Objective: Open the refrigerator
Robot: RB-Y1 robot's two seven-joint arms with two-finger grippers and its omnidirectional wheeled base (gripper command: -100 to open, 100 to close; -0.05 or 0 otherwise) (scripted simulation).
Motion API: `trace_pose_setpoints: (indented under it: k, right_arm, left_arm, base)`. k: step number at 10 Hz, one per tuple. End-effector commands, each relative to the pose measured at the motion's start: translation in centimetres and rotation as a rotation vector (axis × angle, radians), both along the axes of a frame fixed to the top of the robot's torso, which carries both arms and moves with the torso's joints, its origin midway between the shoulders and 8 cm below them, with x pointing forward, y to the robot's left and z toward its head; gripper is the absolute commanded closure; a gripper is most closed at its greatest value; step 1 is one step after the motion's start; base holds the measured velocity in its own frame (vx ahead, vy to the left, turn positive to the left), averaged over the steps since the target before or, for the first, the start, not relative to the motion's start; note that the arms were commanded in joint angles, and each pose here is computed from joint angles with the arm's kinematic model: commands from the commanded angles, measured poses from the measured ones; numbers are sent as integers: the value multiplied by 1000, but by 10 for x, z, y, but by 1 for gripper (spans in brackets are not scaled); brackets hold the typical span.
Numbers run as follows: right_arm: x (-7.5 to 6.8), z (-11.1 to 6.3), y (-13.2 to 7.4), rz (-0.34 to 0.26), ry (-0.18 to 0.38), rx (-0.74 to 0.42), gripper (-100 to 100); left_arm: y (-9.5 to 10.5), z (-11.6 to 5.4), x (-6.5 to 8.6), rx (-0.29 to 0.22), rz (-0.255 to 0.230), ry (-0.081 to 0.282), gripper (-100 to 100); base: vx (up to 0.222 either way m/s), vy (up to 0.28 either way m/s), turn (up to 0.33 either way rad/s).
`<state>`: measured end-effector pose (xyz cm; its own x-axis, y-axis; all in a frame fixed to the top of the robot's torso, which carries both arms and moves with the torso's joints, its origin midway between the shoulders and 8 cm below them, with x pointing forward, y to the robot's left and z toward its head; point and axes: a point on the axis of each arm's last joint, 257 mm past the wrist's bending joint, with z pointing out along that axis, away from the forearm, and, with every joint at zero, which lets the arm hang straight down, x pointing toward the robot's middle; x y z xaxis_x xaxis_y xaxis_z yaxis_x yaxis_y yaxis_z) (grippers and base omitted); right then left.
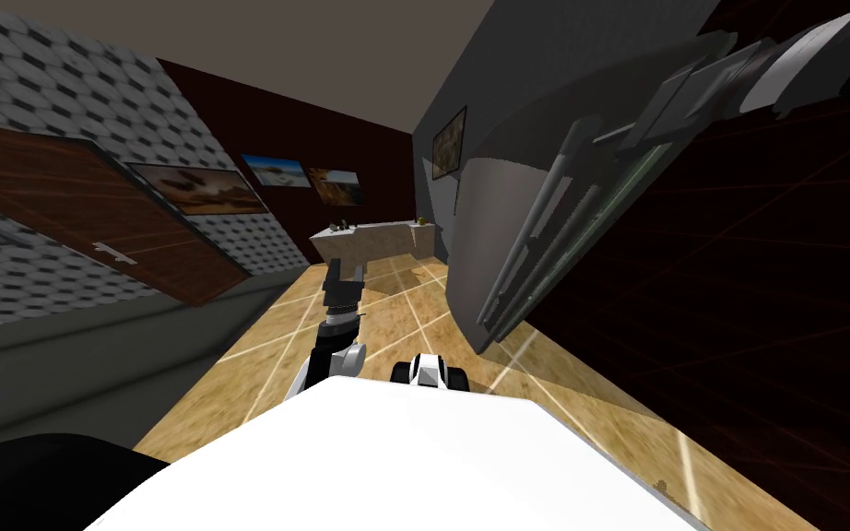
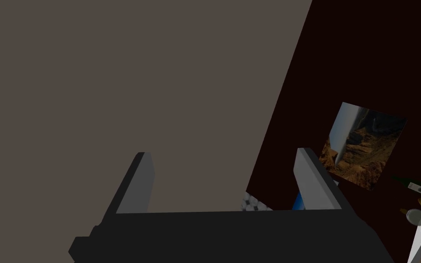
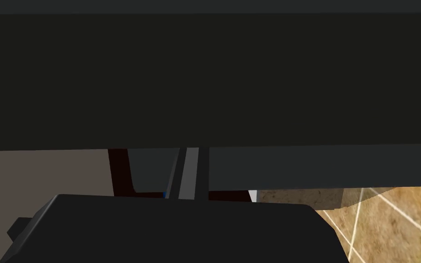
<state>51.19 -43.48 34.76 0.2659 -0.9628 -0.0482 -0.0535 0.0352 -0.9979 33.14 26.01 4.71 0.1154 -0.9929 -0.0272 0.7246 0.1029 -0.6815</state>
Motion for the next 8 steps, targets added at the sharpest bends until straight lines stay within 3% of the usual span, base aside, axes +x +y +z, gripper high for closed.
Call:
trace_pose_setpoints:
  k: [1, 2, 3, 5, 6, 8]
  right_arm:
    - [6, 0, -14, -45, -3, -1, 100]
    - [4, 0, -8, -30, -1, -1, 100]
    - [3, 14, 11, -10, -19, -36, -100]
    - [2, 24, 26, 9, -32, -64, -100]
    - [-1, 36, 44, 30, -48, -97, -100]
    - [-1, 37, 45, 31, -49, -98, -100]
  left_arm:
    - [0, 0, 0, 0, 0, 0, 0]
    - [0, 0, 0, 0, 0, 0, 0]
    - [0, 0, 0, 0, 0, 0, 0]
    - [0, 0, 0, 1, 0, 0, 0]
    - [0, 0, 0, 1, 0, 0, 0]
    - [0, 0, 0, 1, 0, 0, 0]
  base:
    - [-72, 288, -60]
    - [-31, 150, -28]
    - [40, -7, 32]
    - [75, -65, 21]
    - [98, -112, 27]
    - [40, -62, -1]
